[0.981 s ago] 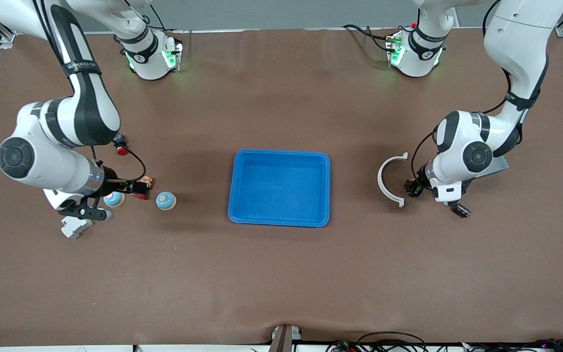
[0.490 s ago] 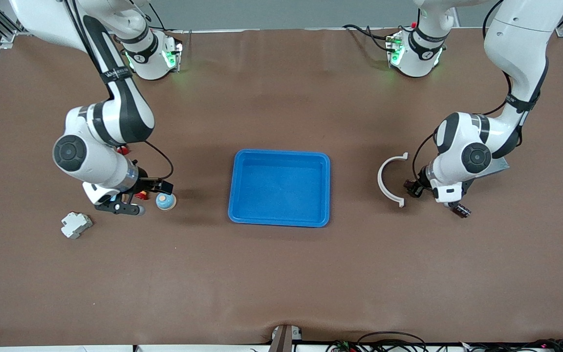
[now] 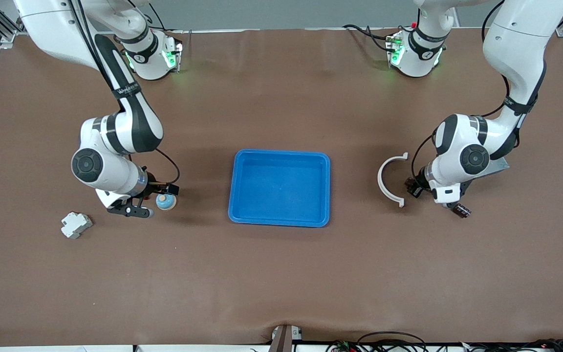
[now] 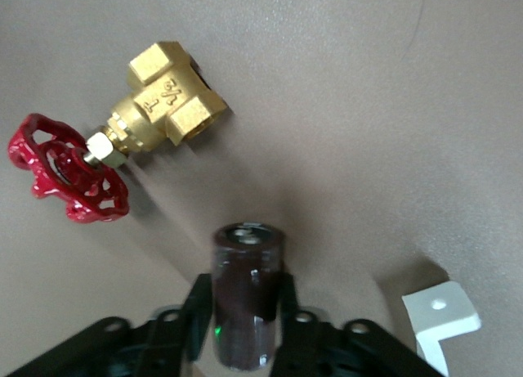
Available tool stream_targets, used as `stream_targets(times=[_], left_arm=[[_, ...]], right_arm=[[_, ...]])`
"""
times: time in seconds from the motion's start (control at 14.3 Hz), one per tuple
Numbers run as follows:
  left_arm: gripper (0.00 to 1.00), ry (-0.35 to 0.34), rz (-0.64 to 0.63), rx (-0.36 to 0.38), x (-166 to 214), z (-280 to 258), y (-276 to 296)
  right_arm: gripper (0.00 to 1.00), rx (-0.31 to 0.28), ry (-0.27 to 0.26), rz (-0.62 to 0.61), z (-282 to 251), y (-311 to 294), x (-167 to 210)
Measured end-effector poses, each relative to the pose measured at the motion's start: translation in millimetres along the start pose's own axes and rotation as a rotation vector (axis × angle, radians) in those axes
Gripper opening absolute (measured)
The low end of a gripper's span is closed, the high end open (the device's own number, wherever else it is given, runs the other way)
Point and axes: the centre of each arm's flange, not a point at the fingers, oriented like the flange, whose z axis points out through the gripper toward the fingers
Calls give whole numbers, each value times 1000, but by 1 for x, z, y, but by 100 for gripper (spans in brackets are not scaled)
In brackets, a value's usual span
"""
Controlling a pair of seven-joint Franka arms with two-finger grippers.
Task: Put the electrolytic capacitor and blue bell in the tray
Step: 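Grasp the brown capacitor with the left gripper while the right gripper lowers, then place the capacitor in the tray while the right gripper grasps the bell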
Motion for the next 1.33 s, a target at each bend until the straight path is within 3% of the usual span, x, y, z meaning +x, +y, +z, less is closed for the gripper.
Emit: stream_targets(times=[0.35,0.7,0.98,1.33], left_arm=[[33,22,-1,-31,7,-19,10],[33,28,-24,-18,-8,-81,37],[33,20,-95,-12,-57,-134,78],[33,32,-210,-17,-170,-138,124]], right_arm=[[100,-4,0,8,8,4,6],[100,-7,7,19,20,8,18],[100,-11,12,27,39,12,25],[100,-17,-4,37,51,18,27]])
